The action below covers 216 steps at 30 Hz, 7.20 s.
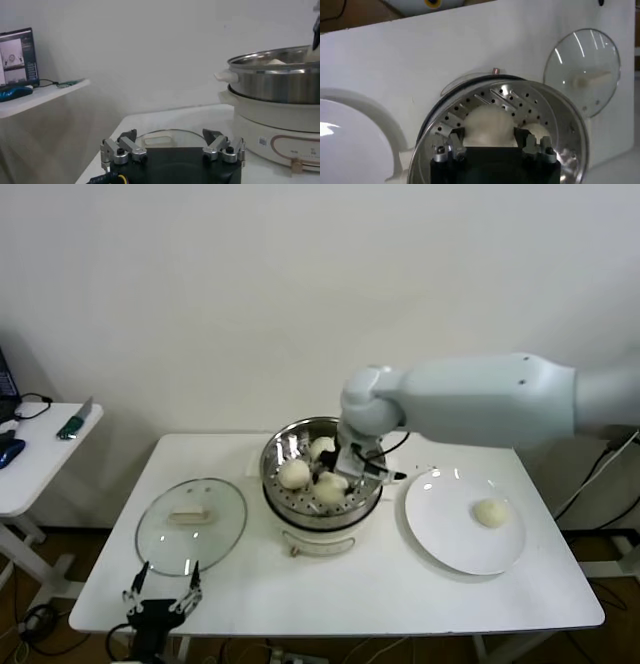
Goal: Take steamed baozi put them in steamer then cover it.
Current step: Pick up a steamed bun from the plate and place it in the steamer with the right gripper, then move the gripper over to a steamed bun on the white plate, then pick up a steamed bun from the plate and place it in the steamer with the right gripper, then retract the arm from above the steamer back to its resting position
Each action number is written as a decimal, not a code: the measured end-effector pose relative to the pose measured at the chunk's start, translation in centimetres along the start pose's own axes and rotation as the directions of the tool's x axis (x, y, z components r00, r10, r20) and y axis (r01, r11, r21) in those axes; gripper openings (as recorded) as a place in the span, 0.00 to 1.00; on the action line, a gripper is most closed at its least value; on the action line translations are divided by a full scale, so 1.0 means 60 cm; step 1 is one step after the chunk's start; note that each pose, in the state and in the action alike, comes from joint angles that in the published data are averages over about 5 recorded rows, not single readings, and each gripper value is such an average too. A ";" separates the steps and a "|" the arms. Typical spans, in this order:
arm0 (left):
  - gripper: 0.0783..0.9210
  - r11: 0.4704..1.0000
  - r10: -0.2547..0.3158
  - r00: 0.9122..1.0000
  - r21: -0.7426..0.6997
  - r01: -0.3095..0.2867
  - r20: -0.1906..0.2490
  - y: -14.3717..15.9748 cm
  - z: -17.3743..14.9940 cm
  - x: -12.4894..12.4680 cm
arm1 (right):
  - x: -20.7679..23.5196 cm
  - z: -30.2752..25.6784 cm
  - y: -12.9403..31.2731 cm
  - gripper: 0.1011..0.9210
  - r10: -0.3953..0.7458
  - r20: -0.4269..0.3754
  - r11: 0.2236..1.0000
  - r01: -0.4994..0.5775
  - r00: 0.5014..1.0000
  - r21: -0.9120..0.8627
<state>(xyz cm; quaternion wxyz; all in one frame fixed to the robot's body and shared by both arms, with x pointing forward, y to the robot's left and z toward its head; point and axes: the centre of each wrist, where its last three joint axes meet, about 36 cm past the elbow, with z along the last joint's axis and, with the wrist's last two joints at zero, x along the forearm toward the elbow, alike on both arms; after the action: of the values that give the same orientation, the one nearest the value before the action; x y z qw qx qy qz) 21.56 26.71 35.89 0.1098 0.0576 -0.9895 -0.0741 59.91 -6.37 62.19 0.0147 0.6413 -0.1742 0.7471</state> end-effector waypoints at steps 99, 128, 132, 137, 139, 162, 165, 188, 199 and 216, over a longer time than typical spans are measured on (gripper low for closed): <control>0.88 1.000 -0.004 1.000 -0.011 0.004 -0.024 -0.008 0.028 -0.010 | -0.140 0.262 0.615 0.85 -0.244 -0.003 0.358 0.087 0.970 -0.930; 0.88 1.000 -0.004 1.000 -0.006 0.004 -0.019 -0.013 0.018 -0.014 | -0.045 0.287 0.547 0.56 -0.202 -0.028 0.385 0.053 0.979 -0.921; 0.88 1.000 0.002 1.000 -0.006 -0.002 -0.018 -0.014 0.016 -0.014 | 0.027 0.294 0.483 0.56 -0.159 -0.052 0.431 0.022 0.986 -0.902; 0.88 1.000 0.009 1.000 -0.008 -0.009 -0.012 -0.014 0.011 -0.016 | 0.123 0.287 0.386 0.56 -0.087 -0.084 0.489 -0.031 0.993 -0.872; 0.88 1.000 0.011 1.000 -0.009 -0.011 -0.008 -0.014 0.009 -0.017 | 0.159 0.279 0.345 0.56 -0.054 -0.095 0.509 -0.054 0.994 -0.859; 0.88 1.000 0.018 1.000 -0.012 -0.018 -0.005 -0.014 0.001 -0.021 | 0.126 0.157 0.052 0.56 0.016 -0.057 0.614 -0.054 0.998 -0.788; 0.88 1.000 0.018 1.000 -0.013 -0.018 -0.006 -0.013 0.001 -0.020 | 0.093 0.150 0.048 0.56 0.004 -0.048 0.607 -0.040 0.999 -0.794; 0.88 1.000 0.024 1.000 -0.014 -0.024 -0.005 -0.014 -0.001 -0.020 | -0.029 0.127 0.061 0.61 -0.040 -0.037 0.584 -0.007 0.999 -0.812; 0.88 1.000 0.024 1.000 -0.013 -0.024 0.003 -0.014 -0.008 -0.019 | 0.006 0.136 0.055 0.88 -0.005 -0.040 0.590 -0.029 0.999 -0.807; 0.88 0.999 0.042 0.999 0.016 -0.043 0.033 -0.014 -0.023 -0.018 | 0.104 0.161 0.156 0.88 0.459 -0.203 0.241 -0.342 0.865 -0.908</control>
<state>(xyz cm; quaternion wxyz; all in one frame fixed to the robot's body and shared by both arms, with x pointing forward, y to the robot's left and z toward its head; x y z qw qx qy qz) 23.03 25.83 36.88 0.0947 0.0361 -0.9928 -0.0643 65.72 -19.10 67.07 0.1718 0.4907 -0.7200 0.4598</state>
